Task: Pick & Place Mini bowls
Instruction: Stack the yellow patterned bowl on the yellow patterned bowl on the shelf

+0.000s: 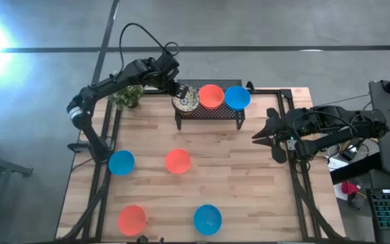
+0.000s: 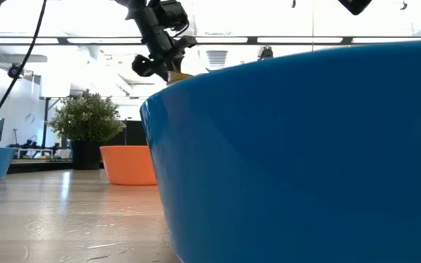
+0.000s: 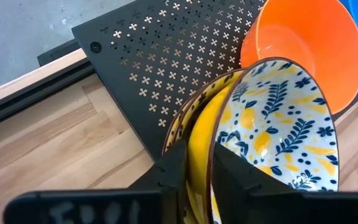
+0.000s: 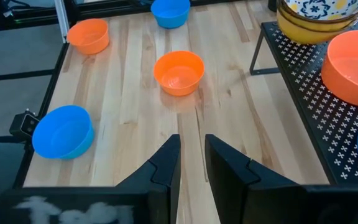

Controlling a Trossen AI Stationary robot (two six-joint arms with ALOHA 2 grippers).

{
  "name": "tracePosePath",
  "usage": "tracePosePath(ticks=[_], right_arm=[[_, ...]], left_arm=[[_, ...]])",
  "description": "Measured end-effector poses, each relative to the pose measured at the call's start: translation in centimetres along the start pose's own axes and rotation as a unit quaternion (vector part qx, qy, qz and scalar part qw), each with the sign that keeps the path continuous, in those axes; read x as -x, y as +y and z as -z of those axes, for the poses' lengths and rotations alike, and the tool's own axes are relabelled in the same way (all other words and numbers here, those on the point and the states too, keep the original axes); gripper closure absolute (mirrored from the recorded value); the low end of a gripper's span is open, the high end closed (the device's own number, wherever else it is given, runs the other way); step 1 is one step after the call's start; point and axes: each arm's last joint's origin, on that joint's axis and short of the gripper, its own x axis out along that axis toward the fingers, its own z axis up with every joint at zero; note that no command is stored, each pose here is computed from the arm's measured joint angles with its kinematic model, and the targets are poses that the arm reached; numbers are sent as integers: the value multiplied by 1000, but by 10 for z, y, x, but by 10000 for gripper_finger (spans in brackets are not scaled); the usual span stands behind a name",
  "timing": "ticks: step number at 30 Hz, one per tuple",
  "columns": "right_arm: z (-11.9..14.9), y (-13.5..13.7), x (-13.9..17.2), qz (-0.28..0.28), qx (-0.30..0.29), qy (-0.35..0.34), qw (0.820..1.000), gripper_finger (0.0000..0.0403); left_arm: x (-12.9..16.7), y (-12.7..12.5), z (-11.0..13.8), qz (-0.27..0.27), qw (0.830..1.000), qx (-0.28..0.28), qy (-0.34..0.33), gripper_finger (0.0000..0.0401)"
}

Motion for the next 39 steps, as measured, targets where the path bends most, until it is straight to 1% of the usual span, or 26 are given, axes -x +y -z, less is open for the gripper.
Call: tracePosePath(ticks=[3, 6, 20, 33, 39], right_arm=[[0, 0, 0, 0, 0, 0, 1000, 335], [0, 0, 0, 0, 0, 0, 1000, 335], [0, 0, 0, -1, -1, -2, 1000, 335], [-2, 0, 0, -3, -1, -9, 1000, 335], [-2, 0, 0, -3, -1, -10, 1000, 335]], left_arm=[[0, 0, 0, 0, 1000, 2, 0, 320], [0, 0, 0, 0, 1000, 2, 0, 313], [9, -2, -5, 6, 1000, 3, -15, 312], [11, -2, -5, 4, 1000, 3, -9, 312], [11, -1, -1, -5, 1000, 4, 8, 312]])
